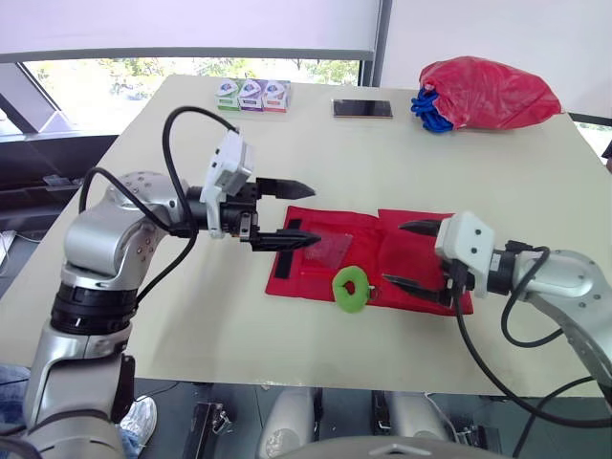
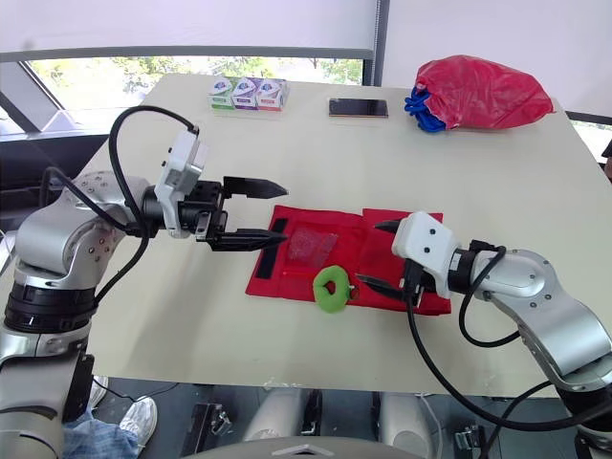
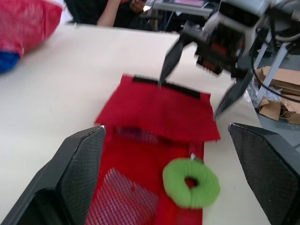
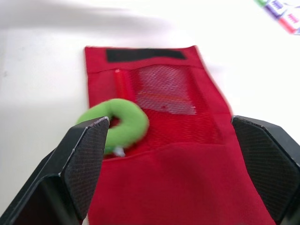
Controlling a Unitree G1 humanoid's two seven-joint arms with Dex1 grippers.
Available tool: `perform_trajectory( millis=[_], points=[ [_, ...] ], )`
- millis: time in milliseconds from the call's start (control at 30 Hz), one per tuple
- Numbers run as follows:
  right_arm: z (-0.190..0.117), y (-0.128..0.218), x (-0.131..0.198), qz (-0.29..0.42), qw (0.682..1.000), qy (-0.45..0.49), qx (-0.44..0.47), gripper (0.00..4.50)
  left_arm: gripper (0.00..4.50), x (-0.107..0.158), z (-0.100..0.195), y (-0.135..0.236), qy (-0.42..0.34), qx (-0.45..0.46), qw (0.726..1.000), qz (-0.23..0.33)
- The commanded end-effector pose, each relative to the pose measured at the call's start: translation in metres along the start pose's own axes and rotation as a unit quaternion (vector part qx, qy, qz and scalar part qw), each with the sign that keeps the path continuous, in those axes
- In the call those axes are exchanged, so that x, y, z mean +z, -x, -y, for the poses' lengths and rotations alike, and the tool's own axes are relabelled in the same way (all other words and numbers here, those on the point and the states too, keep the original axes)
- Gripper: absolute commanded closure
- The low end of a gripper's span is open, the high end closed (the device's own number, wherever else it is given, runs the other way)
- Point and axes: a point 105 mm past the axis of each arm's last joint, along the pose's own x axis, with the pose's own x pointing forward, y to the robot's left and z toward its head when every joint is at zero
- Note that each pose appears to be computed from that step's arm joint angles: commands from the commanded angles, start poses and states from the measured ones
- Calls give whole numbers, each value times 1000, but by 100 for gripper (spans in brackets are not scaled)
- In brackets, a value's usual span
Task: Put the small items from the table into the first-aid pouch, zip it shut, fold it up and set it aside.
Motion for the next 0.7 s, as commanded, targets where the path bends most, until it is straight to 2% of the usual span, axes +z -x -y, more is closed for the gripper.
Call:
perform_trajectory(
  millis=[33, 200, 333, 467, 700],
  points=[
    [8, 14, 16, 45, 999, -1, -22, 6, 0, -12, -11, 15, 31, 58, 998, -2],
    [12, 30, 28, 79, 996, -21, -31, 6, 0, -49, -21, 19, 113, 121, 986, -9],
    [13, 40, 36, 97, 994, -28, -34, 6, 0, -74, -36, 29, 191, 185, 964, 7],
    [11, 49, 46, 114, 993, -36, -20, 6, 0, -97, -40, 37, 273, 219, 937, -2],
    [7, 53, 51, 108, 994, -30, 0, 6, 0, -111, -26, 25, 410, 175, 895, -1]
  ],
)
